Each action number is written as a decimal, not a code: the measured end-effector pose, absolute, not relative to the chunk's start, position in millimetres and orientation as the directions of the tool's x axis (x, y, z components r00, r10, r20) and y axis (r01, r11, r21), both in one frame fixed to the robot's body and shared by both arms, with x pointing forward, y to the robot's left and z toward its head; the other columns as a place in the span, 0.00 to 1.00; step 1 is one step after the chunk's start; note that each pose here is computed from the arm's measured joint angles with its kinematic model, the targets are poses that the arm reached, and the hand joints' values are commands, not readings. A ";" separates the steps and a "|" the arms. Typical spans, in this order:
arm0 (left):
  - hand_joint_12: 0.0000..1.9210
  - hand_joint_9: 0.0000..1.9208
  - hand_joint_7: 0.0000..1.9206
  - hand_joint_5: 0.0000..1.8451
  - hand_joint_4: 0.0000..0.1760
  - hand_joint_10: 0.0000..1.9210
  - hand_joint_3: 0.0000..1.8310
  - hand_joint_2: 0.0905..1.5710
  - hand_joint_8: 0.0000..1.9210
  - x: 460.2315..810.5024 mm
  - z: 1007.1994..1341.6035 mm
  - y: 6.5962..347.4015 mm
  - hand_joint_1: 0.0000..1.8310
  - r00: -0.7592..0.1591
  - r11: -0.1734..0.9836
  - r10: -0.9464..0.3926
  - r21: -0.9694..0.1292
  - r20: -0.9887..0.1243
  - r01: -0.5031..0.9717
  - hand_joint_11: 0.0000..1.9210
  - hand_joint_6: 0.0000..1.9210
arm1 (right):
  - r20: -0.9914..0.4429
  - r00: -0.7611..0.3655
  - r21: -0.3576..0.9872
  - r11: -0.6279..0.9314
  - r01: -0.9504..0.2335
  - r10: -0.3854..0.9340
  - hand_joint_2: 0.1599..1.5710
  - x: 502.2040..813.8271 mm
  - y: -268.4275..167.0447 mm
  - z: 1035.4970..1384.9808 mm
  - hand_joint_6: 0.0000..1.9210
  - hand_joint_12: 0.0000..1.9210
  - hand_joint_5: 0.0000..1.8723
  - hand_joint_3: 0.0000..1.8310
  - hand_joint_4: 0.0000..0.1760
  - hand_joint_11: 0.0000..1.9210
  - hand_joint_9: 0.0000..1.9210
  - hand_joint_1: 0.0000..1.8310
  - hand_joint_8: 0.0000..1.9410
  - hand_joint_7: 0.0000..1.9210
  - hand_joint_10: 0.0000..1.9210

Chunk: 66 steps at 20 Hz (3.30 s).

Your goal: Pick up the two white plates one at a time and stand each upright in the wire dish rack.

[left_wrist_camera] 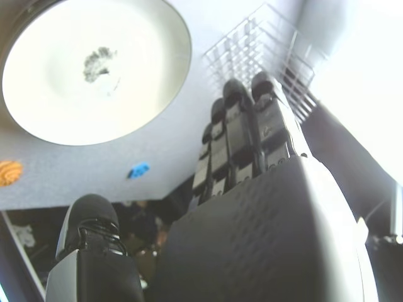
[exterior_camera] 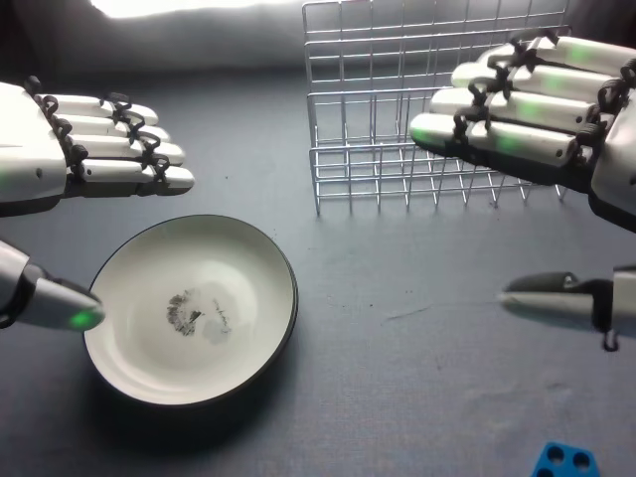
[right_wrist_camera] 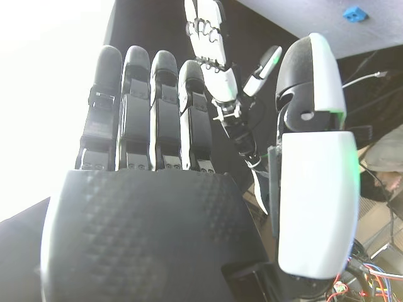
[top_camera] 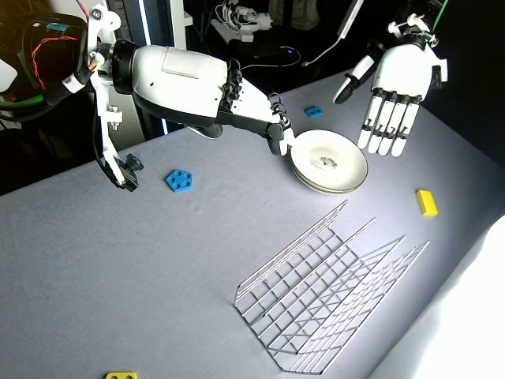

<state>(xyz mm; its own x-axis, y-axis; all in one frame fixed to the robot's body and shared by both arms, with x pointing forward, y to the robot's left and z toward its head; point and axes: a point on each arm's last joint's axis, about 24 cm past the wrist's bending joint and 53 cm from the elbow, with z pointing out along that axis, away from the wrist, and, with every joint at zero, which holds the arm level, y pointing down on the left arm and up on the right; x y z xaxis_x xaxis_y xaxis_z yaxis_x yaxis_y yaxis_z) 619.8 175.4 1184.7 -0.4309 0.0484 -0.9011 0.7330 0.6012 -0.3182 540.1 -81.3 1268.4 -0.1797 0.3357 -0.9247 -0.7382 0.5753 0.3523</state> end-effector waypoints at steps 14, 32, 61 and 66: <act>0.00 0.00 0.00 0.01 0.00 0.00 0.01 0.63 0.00 581.0 1166.5 177.4 0.00 -0.497 0.417 0.215 -0.382 -0.841 0.825 0.00 0.00 | -0.924 -0.178 0.352 0.572 -0.741 0.338 0.73 539.2 -80.2 1269.2 0.00 0.21 0.06 0.00 0.00 0.00 0.06 0.03 0.00 0.06 0.00; 0.00 0.00 0.00 0.00 0.00 0.00 0.00 0.62 0.00 576.3 1114.2 206.0 0.00 -0.431 0.303 0.437 -0.322 -0.790 0.897 0.00 0.00 | -0.888 -0.228 0.412 0.471 -0.780 0.399 0.74 544.0 -72.8 1274.0 0.00 0.26 0.07 0.00 0.00 0.00 0.08 0.03 0.00 0.08 0.00; 0.00 0.00 0.00 0.00 0.00 0.00 0.00 0.62 0.00 583.3 1060.3 206.8 0.00 -0.463 0.361 0.488 -0.312 -0.740 0.879 0.00 0.00 | -0.927 -0.128 0.258 0.353 -0.900 0.352 0.73 522.2 -44.4 1266.8 0.00 0.28 0.09 0.00 0.00 0.00 0.08 0.04 0.00 0.09 0.00; 0.00 0.00 0.00 0.00 0.00 0.00 0.01 0.64 0.00 584.0 1058.9 207.1 0.00 -0.461 0.362 0.489 -0.309 -0.740 0.879 0.00 0.00 | -0.950 -0.091 0.207 0.387 -0.899 0.298 0.73 524.7 -40.9 1255.8 0.00 0.33 0.09 0.00 0.00 0.00 0.10 0.08 0.00 0.10 0.00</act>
<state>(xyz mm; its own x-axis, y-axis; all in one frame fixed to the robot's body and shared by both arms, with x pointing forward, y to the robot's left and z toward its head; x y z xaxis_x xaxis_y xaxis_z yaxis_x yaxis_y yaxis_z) 584.0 207.1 1058.9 -0.4613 0.4890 -0.7403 0.8795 0.3622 -0.3088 524.7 -40.9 1255.8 -0.0906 0.2983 -0.9502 -0.8987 0.3866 0.2071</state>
